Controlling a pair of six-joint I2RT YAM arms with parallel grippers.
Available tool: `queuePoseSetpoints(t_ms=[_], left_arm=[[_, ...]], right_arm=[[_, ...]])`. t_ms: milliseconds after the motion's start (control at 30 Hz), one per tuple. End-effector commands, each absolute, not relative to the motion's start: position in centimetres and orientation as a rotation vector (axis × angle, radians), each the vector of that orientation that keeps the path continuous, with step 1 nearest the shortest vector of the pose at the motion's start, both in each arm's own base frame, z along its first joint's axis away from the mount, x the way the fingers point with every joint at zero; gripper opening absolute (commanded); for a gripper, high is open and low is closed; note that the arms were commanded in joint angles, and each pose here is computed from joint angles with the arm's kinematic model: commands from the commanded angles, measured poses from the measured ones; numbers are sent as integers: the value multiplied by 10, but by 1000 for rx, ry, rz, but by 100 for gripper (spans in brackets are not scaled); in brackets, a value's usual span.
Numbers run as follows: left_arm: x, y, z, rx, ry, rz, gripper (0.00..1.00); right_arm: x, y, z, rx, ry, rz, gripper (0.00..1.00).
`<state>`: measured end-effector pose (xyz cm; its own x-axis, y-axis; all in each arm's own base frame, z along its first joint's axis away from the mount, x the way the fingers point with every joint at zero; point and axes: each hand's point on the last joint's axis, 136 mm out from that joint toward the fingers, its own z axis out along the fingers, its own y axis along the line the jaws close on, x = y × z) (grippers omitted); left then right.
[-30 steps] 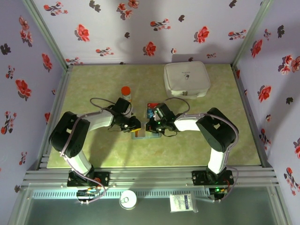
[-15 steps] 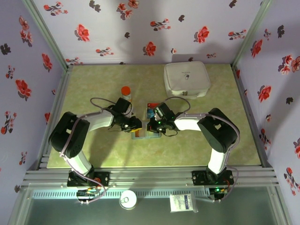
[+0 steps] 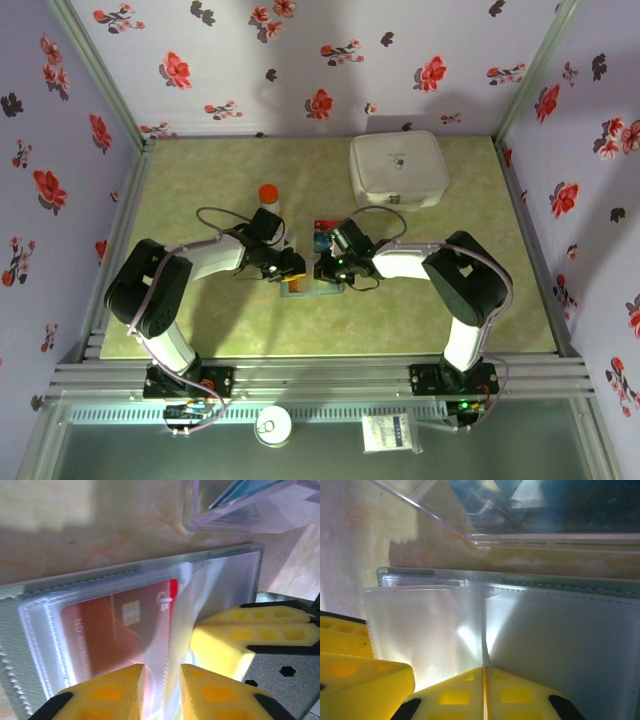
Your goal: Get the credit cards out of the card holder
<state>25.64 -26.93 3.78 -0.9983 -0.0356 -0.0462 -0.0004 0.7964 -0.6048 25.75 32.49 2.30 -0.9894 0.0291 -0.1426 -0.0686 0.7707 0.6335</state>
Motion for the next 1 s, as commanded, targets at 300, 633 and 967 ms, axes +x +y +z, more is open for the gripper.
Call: queuePoseSetpoints(t_ms=[300, 633, 967], left_arm=[[257, -293, 74, 29, 2872, -1073, 31], [255, -319, 71, 95, 2890, -1087, 39], [254, -344, 58, 148, 2915, -1087, 50]], right_arm=[[266, 288, 67, -10, 2730, 848, 13], [273, 226, 91, 126, 2675, 683, 14], [268, 210, 102, 153, 2659, 689, 17]])
